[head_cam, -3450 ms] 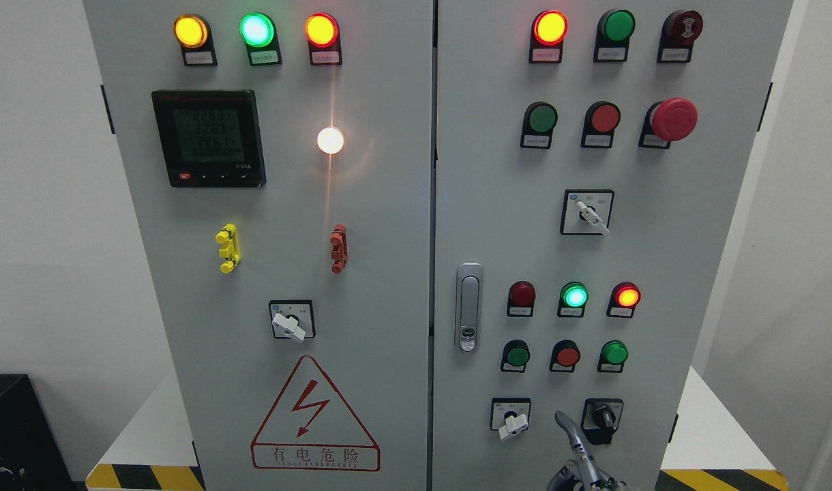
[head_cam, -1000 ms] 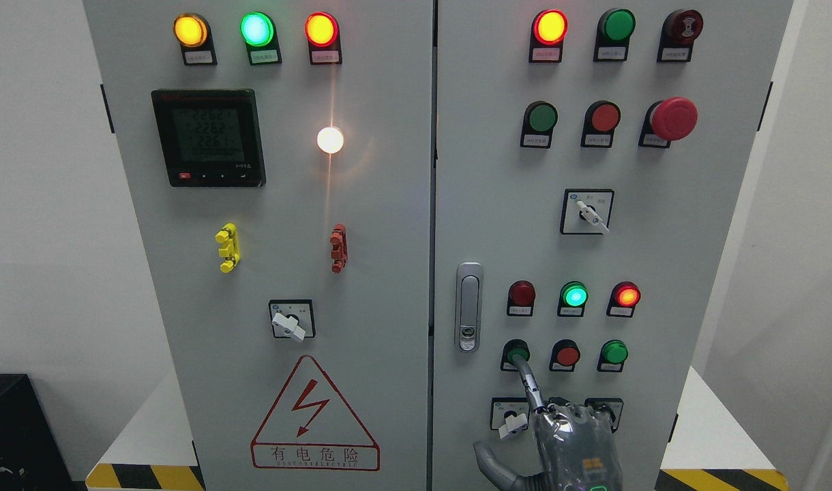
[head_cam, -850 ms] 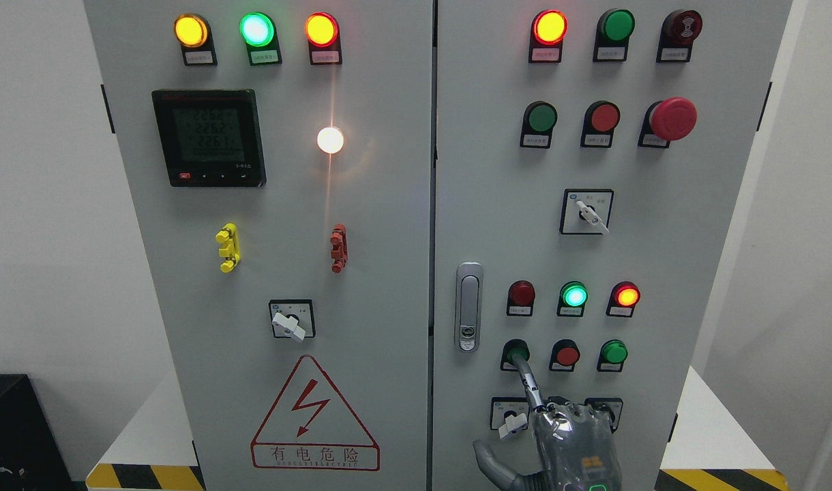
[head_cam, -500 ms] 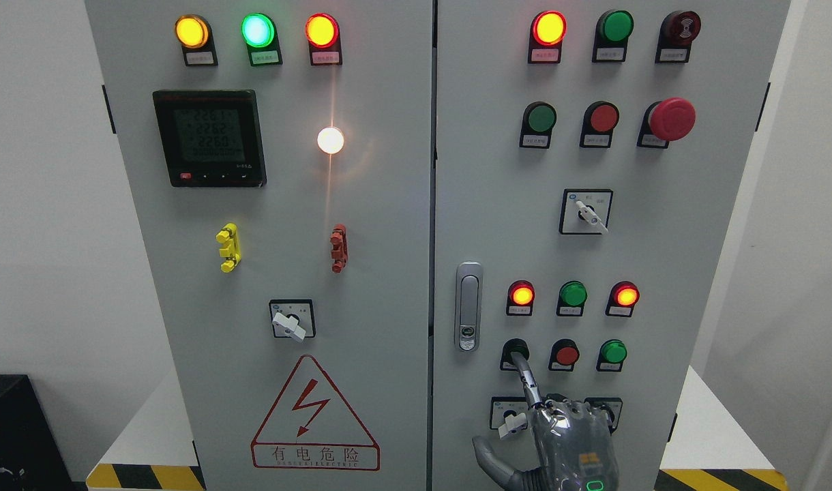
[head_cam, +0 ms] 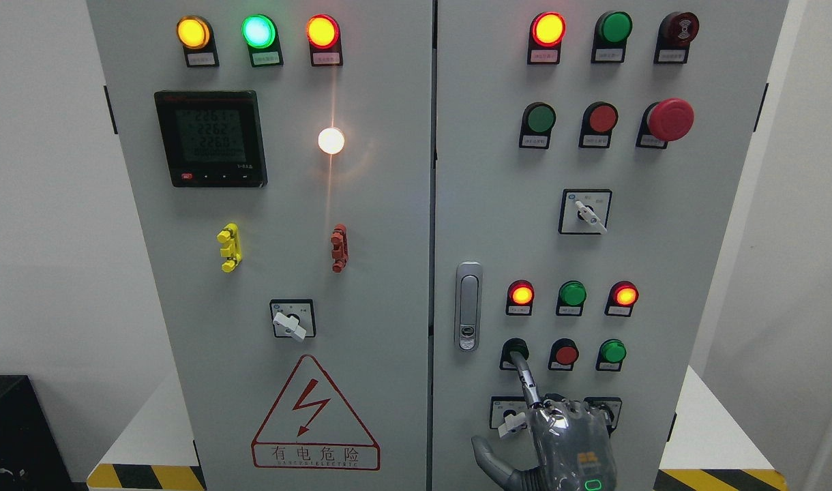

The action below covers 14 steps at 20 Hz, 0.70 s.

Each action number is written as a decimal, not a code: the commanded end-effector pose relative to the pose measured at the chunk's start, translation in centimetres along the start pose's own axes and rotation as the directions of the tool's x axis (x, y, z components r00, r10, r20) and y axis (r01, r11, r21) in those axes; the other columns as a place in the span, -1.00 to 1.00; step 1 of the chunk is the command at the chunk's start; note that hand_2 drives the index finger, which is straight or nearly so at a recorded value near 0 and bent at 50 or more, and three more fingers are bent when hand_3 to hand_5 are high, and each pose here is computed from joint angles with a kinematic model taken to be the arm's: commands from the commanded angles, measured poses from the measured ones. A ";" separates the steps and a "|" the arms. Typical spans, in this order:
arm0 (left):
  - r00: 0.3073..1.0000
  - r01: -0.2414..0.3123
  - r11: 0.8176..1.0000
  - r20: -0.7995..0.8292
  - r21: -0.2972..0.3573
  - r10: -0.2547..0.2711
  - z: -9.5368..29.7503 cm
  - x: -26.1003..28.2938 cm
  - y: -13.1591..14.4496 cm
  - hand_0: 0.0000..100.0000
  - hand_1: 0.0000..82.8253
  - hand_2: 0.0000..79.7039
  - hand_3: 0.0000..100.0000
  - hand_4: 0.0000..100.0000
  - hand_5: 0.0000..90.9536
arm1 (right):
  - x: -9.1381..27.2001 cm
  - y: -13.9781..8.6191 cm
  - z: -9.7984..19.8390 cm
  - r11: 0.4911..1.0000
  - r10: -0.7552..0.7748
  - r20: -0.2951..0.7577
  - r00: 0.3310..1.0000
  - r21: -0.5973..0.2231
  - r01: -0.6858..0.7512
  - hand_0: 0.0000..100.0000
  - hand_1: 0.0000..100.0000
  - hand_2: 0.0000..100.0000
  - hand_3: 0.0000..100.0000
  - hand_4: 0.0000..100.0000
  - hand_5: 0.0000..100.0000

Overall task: Press green start button
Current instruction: 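Withdraw the right hand downward away from the button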

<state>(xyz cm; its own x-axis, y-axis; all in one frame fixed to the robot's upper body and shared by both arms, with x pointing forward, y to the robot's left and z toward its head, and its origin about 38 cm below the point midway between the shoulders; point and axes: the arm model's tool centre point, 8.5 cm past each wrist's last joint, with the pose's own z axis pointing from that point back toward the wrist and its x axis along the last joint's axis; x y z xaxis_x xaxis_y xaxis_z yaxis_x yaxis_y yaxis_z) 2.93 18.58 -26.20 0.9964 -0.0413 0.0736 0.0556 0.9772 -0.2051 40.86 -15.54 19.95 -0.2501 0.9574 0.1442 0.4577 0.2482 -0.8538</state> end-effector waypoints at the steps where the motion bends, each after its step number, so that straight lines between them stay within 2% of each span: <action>1: 1.000 0.005 1.000 0.028 -0.004 -0.005 -0.1 1.0 -0.2 -0.76 0.34 -1.00 -1.00 -1.00 -1.00 | 0.0 -0.6 0.0 1.000 -0.011 0.002 1.000 -0.016 0.011 -0.66 -0.44 -1.00 0.95 0.79 1.00; 14: 1.000 0.005 1.000 0.028 -0.003 -0.005 -0.1 1.0 -0.1 -0.76 0.34 -1.00 -1.00 -1.00 -1.00 | 0.7 -3.6 1.4 0.992 -0.079 0.034 0.996 -0.093 0.082 -0.59 -0.43 -1.00 0.87 0.72 1.00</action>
<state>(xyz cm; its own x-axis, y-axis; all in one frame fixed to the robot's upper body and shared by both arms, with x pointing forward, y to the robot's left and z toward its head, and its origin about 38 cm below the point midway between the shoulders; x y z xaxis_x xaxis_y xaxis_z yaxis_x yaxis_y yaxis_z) 2.93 18.55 -26.20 0.9964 -0.0413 0.0736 0.0557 0.9770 -0.2059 39.52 -15.66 20.58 -0.2872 0.9415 0.1765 0.4594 0.2971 -0.8371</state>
